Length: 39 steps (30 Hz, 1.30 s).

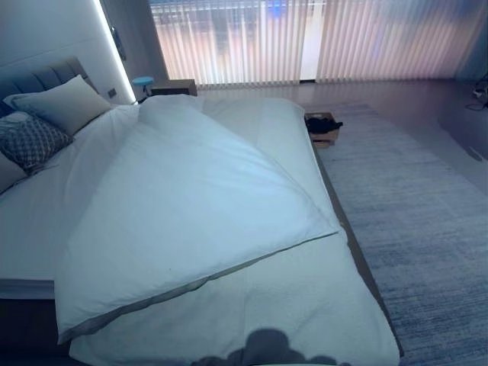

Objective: Make the bed

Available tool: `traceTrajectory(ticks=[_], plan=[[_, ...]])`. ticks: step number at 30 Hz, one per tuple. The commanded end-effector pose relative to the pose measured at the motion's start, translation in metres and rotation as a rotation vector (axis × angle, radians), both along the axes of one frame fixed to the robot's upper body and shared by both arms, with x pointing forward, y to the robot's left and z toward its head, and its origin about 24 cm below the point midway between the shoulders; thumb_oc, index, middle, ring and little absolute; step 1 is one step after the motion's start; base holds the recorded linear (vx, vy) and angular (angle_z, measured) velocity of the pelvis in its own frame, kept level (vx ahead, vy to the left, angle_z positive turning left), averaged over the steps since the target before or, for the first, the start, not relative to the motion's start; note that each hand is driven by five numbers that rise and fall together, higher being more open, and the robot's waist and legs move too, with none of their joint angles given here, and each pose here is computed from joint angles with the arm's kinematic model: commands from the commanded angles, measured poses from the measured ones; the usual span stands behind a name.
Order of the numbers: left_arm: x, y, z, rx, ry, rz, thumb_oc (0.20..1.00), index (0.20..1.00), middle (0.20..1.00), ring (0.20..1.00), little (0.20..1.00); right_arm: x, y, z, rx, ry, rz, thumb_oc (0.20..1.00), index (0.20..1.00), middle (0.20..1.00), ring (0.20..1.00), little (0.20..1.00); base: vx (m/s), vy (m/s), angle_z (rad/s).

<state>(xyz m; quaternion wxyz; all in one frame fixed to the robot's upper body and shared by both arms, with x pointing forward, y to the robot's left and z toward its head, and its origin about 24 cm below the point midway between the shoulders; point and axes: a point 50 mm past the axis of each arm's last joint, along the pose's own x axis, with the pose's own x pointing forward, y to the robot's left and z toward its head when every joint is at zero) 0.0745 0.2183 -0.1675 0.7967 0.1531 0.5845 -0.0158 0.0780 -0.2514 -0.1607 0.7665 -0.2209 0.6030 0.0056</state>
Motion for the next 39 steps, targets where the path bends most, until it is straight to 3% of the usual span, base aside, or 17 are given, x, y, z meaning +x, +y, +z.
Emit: traceTrajectory(ticks=[1, 4, 5, 7, 9, 12, 13, 18, 29, 39], plan=[[0.012, -0.001, 0.001, -0.011, -0.02, 0.09, 1.0, 1.0, 1.0, 1.0, 1.0, 0.021, 0.004, 0.003, 0.015, -0.06, -0.063, 1.0, 1.0, 1.0, 1.0, 1.0, 0.02, 0.015, 0.03], [0.018, 0.001, 0.003, -0.025, -0.061, 0.161, 1.0, 1.0, 1.0, 1.0, 1.0, 0.04, 0.006, 0.008, 0.054, -0.171, -0.17, 1.0, 1.0, 1.0, 1.0, 1.0, 0.01, 0.009, 0.02], [0.028, 0.001, 0.006, -0.048, -0.117, 0.226, 1.0, 1.0, 1.0, 1.0, 1.0, 0.062, 0.009, 0.016, 0.102, -0.289, -0.262, 1.0, 1.0, 1.0, 1.0, 1.0, 0.0, 0.0, 0.0], [0.035, 0.002, 0.008, -0.058, -0.154, 0.264, 1.0, 1.0, 1.0, 1.0, 1.0, 0.074, 0.01, 0.021, 0.122, -0.348, -0.287, 1.0, 1.0, 1.0, 1.0, 1.0, -0.02, 0.016, -0.01], [0.066, 0.0, 0.021, -0.11, -0.306, 0.373, 1.0, 1.0, 1.0, 1.0, 1.0, 0.111, 0.015, 0.041, 0.194, -0.53, -0.36, 1.0, 1.0, 1.0, 1.0, 1.0, -0.06, 0.037, -0.02], [0.076, -0.001, 0.025, -0.126, -0.348, 0.391, 1.0, 1.0, 1.0, 1.0, 1.0, 0.121, 0.017, 0.048, 0.214, -0.573, -0.362, 1.0, 1.0, 1.0, 1.0, 1.0, -0.06, 0.011, 0.0], [0.112, -0.003, 0.044, -0.169, -0.488, 0.428, 1.0, 1.0, 1.0, 1.0, 1.0, 0.161, 0.025, 0.077, 0.294, -0.743, -0.39, 1.0, 1.0, 1.0, 1.0, 1.0, -0.1, 0.019, 0.01], [0.154, -0.01, 0.069, -0.198, -0.616, 0.418, 1.0, 1.0, 1.0, 1.0, 1.0, 0.212, 0.039, 0.122, 0.46, -0.955, -0.508, 1.0, 1.0, 1.0, 1.0, 1.0, -0.07, 0.03, -0.01], [0.154, -0.024, 0.064, -0.197, -0.573, 0.414, 1.0, 1.0, 1.0, 1.0, 1.0, 0.275, 0.068, 0.196, 0.772, -1.18, -0.75, 1.0, 1.0, 1.0, 1.0, 1.0, 0.01, 0.019, 0.06], [0.152, -0.038, 0.065, -0.245, -0.586, 0.367, 1.0, 1.0, 1.0, 1.0, 1.0, 0.321, 0.042, 0.288, 0.841, -1.401, -0.89, 1.0, 1.0, 1.0, 1.0, 1.0, -0.01, -0.009, 0.15]])
